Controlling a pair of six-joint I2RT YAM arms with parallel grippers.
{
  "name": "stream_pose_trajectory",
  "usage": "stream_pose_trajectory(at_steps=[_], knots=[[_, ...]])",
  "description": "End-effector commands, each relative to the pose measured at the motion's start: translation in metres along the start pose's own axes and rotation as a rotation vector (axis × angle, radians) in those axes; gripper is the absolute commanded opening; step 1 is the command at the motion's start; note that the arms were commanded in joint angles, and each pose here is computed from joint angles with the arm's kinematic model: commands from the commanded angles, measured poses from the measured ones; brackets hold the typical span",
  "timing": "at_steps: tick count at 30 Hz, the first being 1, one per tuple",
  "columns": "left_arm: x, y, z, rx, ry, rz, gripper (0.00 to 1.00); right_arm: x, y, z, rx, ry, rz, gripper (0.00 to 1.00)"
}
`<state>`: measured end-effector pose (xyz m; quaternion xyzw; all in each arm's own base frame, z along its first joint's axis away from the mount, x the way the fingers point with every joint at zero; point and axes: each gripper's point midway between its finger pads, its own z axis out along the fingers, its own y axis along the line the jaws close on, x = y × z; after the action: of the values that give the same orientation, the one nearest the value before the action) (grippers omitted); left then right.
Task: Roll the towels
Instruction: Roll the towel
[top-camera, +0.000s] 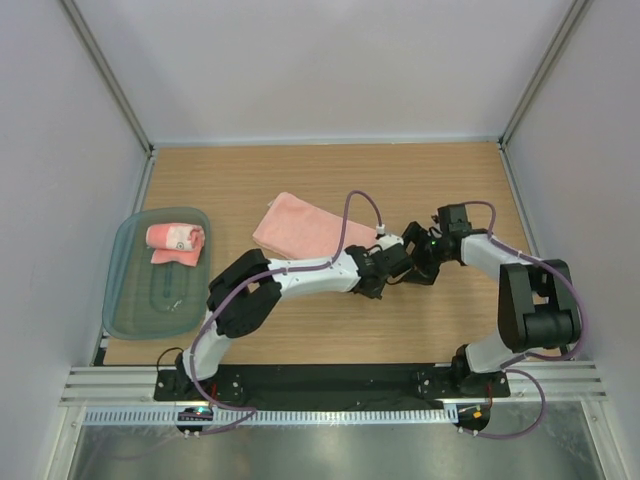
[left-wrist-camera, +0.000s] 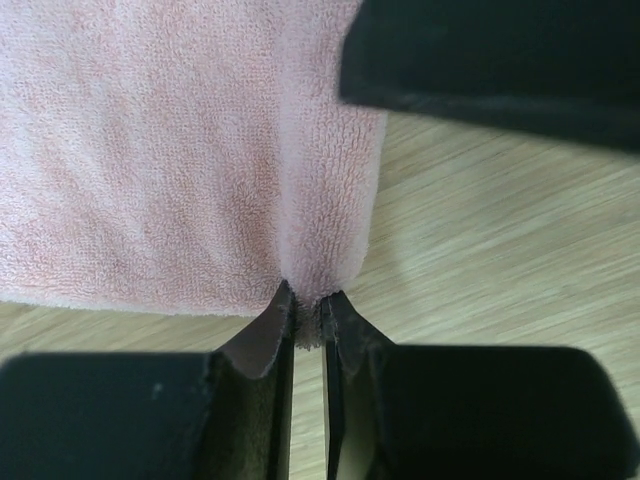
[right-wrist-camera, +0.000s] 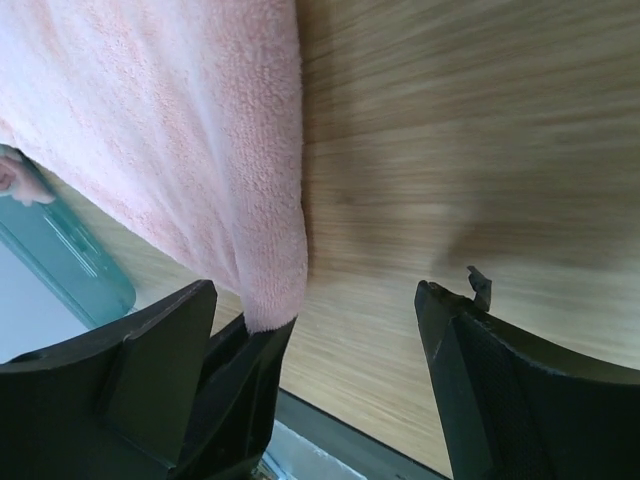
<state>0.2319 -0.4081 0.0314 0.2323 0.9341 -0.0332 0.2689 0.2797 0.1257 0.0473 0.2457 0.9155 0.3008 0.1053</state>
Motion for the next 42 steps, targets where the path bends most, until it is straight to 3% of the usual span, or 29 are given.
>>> stream_pose_trajectory(at_steps=[1, 7, 9, 13, 15, 21, 25, 29, 30, 31, 34, 39, 42], knots=[[-0.019, -0.005, -0.026, 0.057, -0.051, -0.042, 0.00, -0.005, 0.029, 0.014, -0.090, -0.010, -0.023, 0.88], [-0.023, -0.002, -0.044, 0.083, -0.072, -0.064, 0.00, -0.012, 0.021, 0.036, -0.055, -0.007, -0.006, 0.81], [-0.022, -0.001, -0.046, 0.088, -0.071, -0.068, 0.00, -0.015, 0.019, 0.041, -0.045, -0.010, -0.009, 0.72], [-0.022, -0.001, -0.054, 0.110, -0.078, -0.086, 0.00, -0.019, 0.016, 0.047, -0.028, -0.009, -0.012, 0.39], [-0.019, 0.000, -0.054, 0.111, -0.073, -0.088, 0.00, -0.023, 0.017, 0.047, -0.021, -0.013, -0.015, 0.32], [-0.012, 0.006, -0.061, 0.118, -0.072, -0.099, 0.00, -0.034, 0.019, 0.045, 0.016, -0.033, -0.045, 0.28], [-0.004, 0.011, -0.063, 0.125, -0.068, -0.099, 0.00, -0.040, 0.021, 0.041, 0.036, -0.045, -0.063, 0.01], [0.002, 0.011, -0.066, 0.149, -0.064, -0.090, 0.00, -0.044, 0.021, 0.036, 0.058, -0.058, -0.087, 0.04], [0.001, 0.011, -0.068, 0.159, -0.073, -0.090, 0.00, -0.045, 0.021, 0.035, 0.065, -0.060, -0.102, 0.15], [0.004, 0.013, -0.067, 0.158, -0.069, -0.087, 0.00, -0.047, 0.021, 0.033, 0.079, -0.059, -0.107, 0.44], [0.004, 0.015, -0.072, 0.162, -0.079, -0.087, 0.00, -0.052, 0.017, 0.030, 0.116, -0.074, -0.126, 0.59], [0.001, 0.015, -0.075, 0.169, -0.086, -0.092, 0.00, -0.054, 0.014, 0.032, 0.123, -0.077, -0.128, 0.55], [0.001, 0.013, -0.076, 0.175, -0.086, -0.096, 0.00, -0.053, 0.013, 0.032, 0.118, -0.071, -0.124, 0.40]])
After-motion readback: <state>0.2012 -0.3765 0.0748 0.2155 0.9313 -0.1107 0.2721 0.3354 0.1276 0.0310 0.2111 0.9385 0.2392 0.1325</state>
